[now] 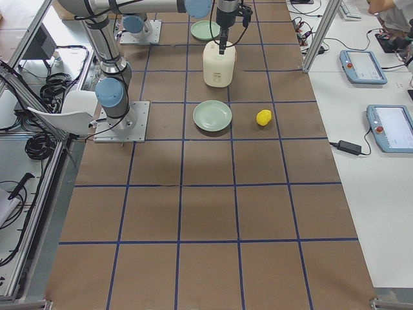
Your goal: Press rice cooker button
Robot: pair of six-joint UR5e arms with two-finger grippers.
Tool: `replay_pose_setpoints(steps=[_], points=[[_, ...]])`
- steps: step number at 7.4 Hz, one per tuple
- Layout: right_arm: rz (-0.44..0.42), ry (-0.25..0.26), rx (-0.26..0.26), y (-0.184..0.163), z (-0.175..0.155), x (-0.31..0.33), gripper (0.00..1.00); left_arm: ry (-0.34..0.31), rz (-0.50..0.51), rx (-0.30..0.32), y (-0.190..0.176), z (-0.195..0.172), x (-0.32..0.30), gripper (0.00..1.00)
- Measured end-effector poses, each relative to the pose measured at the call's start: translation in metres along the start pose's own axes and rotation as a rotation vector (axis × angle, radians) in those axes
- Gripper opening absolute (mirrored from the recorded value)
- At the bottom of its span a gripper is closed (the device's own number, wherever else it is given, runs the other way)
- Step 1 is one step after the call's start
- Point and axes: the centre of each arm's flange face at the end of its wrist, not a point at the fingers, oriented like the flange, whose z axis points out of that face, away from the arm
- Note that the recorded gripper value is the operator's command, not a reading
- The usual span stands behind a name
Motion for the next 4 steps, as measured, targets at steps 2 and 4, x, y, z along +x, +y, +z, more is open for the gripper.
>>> replay_pose_setpoints(steps=[2, 4], points=[[0.0, -0.007, 0.007, 0.0002, -0.0029, -0.0014, 0.15, 0.0, 0.0, 0.0, 0.0, 0.0, 0.0, 1.0], [-0.006, -0.029, 0.019, 0.0016, -0.0099, -0.0064, 0.13, 0.0, 0.0, 0.0, 0.0, 0.0, 0.0, 1.0]])
